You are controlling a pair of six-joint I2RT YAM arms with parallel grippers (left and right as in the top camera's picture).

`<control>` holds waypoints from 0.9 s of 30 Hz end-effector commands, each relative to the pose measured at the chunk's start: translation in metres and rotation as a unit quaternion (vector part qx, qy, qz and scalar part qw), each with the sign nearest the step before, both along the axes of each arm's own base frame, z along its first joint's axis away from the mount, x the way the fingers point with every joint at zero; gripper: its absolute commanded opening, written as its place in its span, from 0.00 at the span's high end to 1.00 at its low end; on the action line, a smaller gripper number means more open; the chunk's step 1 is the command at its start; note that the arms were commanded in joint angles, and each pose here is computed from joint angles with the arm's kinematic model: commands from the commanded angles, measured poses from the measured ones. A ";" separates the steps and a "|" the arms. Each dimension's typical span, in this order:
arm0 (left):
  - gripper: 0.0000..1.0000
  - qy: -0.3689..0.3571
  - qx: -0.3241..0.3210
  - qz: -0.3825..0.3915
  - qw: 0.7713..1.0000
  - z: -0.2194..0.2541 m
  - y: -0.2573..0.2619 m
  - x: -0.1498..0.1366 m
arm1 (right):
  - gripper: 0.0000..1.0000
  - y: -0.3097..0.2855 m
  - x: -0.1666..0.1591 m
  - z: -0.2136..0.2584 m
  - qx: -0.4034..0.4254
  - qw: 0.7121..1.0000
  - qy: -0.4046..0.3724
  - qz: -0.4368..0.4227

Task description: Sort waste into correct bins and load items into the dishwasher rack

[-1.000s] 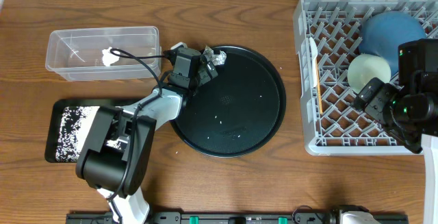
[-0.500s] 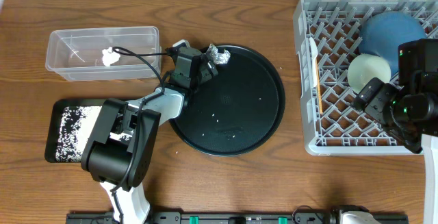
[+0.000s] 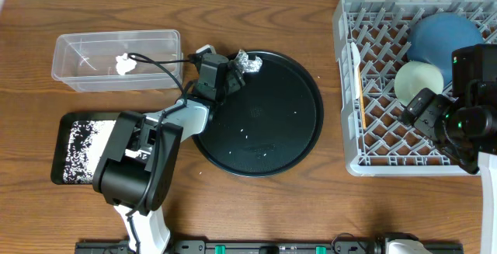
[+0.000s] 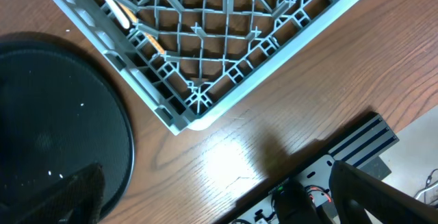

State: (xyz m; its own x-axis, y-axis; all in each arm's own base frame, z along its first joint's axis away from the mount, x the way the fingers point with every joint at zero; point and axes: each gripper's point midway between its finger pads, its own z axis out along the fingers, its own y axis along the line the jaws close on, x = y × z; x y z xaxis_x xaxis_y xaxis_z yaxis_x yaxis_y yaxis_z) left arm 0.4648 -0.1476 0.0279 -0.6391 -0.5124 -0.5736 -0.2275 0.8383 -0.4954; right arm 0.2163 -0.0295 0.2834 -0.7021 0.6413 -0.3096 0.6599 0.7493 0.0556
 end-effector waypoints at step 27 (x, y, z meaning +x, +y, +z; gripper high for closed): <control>0.72 -0.006 0.040 -0.031 0.999 -0.023 0.001 0.004 | 0.01 -0.002 -0.001 0.001 0.000 1.000 -0.002 -0.012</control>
State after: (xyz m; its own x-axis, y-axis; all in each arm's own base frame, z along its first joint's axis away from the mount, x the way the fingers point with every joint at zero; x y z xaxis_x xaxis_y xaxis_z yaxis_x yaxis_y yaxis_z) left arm 0.4700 -0.1492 0.0149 -0.6481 -0.4511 -0.6136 -0.1758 0.8726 -0.4557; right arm 0.2163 -0.0295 0.2834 -0.7018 0.6415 -0.3096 0.6602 0.7491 0.0557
